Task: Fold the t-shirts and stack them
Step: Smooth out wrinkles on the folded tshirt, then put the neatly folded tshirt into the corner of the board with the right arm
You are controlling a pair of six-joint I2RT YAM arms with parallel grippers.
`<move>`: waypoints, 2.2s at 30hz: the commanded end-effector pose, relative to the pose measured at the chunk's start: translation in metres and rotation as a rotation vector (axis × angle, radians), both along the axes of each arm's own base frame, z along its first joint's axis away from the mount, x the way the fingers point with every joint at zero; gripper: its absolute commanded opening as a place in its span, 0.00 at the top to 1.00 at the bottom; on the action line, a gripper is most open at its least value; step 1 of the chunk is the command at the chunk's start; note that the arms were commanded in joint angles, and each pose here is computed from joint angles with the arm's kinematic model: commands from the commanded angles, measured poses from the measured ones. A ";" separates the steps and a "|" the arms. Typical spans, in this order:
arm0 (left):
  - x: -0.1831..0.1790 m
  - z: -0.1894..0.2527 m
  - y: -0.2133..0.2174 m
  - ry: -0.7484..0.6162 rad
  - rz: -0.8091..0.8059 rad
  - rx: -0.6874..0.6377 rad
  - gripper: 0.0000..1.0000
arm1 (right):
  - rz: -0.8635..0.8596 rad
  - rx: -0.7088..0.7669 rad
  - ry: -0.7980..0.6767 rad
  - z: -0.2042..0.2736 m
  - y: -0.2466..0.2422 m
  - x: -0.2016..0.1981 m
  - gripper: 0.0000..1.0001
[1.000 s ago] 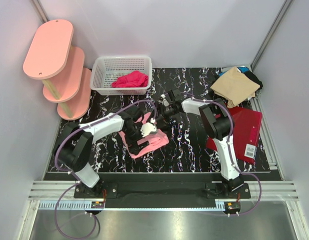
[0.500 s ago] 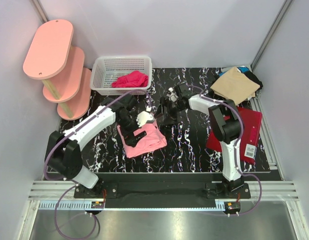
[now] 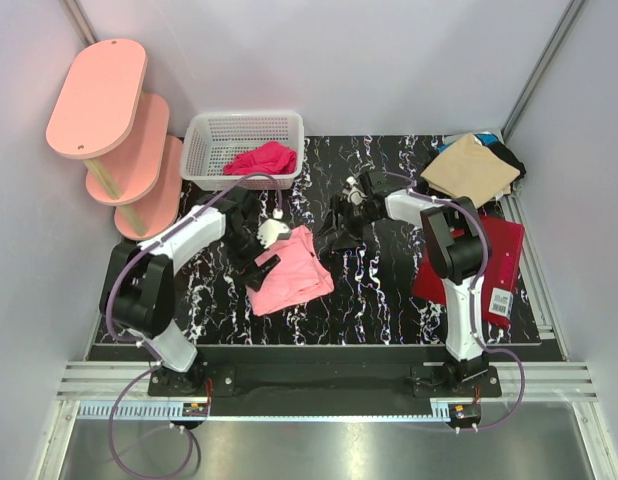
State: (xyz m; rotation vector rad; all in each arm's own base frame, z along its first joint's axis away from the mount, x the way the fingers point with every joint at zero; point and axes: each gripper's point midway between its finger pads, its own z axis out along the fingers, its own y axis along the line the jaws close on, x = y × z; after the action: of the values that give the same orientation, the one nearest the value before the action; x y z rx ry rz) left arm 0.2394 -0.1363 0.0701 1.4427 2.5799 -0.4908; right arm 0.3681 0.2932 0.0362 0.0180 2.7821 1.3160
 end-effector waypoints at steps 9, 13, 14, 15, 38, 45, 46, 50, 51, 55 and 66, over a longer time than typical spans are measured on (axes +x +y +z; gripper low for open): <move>0.031 -0.031 0.008 0.000 0.091 0.008 0.01 | 0.175 -0.101 0.079 -0.049 0.038 -0.076 0.20; 0.029 -0.035 0.004 0.008 0.080 0.012 0.01 | 0.204 -0.111 0.113 -0.063 0.046 -0.094 0.21; 0.028 -0.036 0.004 0.011 0.080 0.013 0.01 | 0.206 -0.108 0.120 -0.066 0.048 -0.098 0.22; 0.026 -0.037 0.004 0.013 0.074 0.016 0.01 | 0.210 -0.102 0.131 -0.069 0.051 -0.102 0.23; 0.035 0.036 0.032 -0.152 0.165 -0.024 0.01 | 0.097 0.134 0.032 0.015 0.064 -0.035 1.00; 0.033 0.092 0.085 -0.290 0.280 -0.037 0.01 | -0.111 0.264 -0.176 0.122 -0.009 0.071 1.00; 0.030 0.093 0.090 -0.297 0.286 -0.030 0.01 | -0.151 0.273 -0.199 0.132 -0.026 0.086 1.00; 0.019 0.094 0.106 -0.310 0.319 -0.020 0.01 | -0.238 0.320 -0.295 0.182 -0.065 0.129 1.00; 0.017 0.091 0.111 -0.303 0.334 -0.019 0.01 | -0.256 0.325 -0.303 0.187 -0.074 0.135 1.00; 0.012 0.082 0.116 -0.266 0.360 -0.030 0.01 | -0.315 0.339 -0.320 0.194 -0.103 0.165 1.00; 0.008 0.080 0.122 -0.246 0.377 -0.042 0.01 | -0.567 0.331 -0.357 0.200 -0.227 0.225 1.00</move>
State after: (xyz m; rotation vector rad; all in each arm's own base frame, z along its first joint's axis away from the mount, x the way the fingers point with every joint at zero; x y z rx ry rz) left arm 0.2486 -0.0114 0.1484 0.8908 2.5536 -0.2491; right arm 0.5805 0.1176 0.2208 0.4012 2.0958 1.4395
